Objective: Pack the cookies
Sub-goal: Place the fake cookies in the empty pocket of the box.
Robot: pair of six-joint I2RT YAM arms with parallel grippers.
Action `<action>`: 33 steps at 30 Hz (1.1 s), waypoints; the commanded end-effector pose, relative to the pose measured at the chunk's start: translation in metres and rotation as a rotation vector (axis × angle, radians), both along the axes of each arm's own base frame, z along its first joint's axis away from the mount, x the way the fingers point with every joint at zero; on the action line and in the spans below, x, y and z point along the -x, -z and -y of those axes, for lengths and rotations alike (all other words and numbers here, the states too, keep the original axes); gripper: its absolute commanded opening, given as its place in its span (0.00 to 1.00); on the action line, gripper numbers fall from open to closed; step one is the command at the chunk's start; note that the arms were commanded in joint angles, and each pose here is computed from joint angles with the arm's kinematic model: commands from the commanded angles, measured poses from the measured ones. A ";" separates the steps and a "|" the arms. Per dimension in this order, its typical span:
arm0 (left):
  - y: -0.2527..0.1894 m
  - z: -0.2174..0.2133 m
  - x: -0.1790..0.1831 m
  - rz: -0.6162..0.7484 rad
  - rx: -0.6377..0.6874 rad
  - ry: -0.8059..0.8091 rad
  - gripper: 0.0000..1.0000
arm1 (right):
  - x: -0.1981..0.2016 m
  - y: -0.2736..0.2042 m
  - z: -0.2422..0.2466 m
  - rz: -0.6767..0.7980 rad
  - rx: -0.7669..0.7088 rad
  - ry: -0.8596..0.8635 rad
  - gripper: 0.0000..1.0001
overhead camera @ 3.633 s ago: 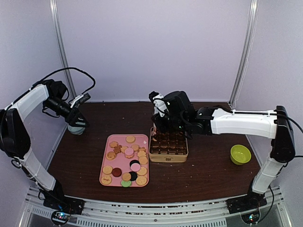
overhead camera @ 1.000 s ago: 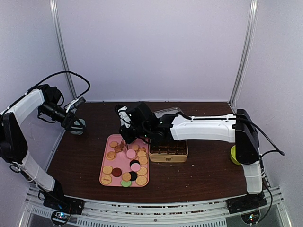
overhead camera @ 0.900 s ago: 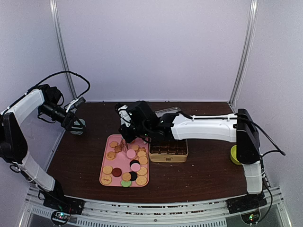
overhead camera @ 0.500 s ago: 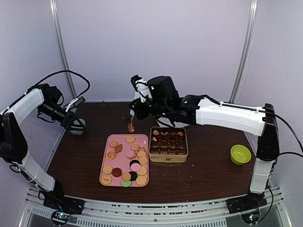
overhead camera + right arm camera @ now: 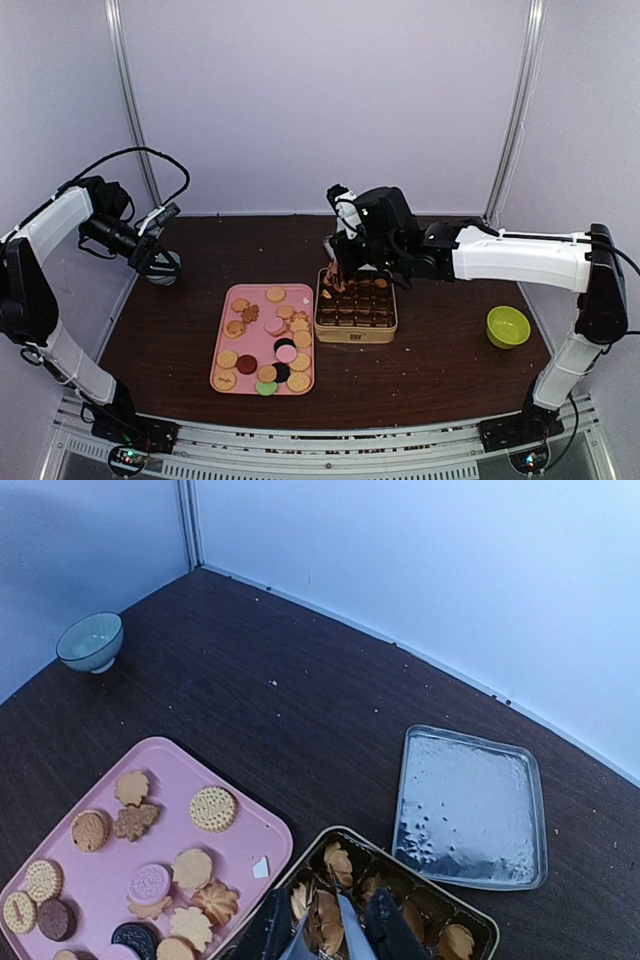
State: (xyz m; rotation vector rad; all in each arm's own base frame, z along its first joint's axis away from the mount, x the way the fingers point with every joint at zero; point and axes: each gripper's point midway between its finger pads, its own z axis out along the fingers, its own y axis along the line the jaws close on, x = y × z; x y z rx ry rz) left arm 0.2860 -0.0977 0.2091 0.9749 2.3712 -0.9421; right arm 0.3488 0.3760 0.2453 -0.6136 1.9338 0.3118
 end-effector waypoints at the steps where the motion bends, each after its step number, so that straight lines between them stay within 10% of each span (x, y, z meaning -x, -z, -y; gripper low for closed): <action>1: -0.012 0.001 -0.001 0.024 0.025 0.010 0.84 | 0.000 -0.027 0.012 0.066 -0.035 0.035 0.05; 33: -0.018 0.003 0.001 0.019 0.034 0.024 0.84 | -0.006 0.002 0.014 0.049 0.018 0.035 0.32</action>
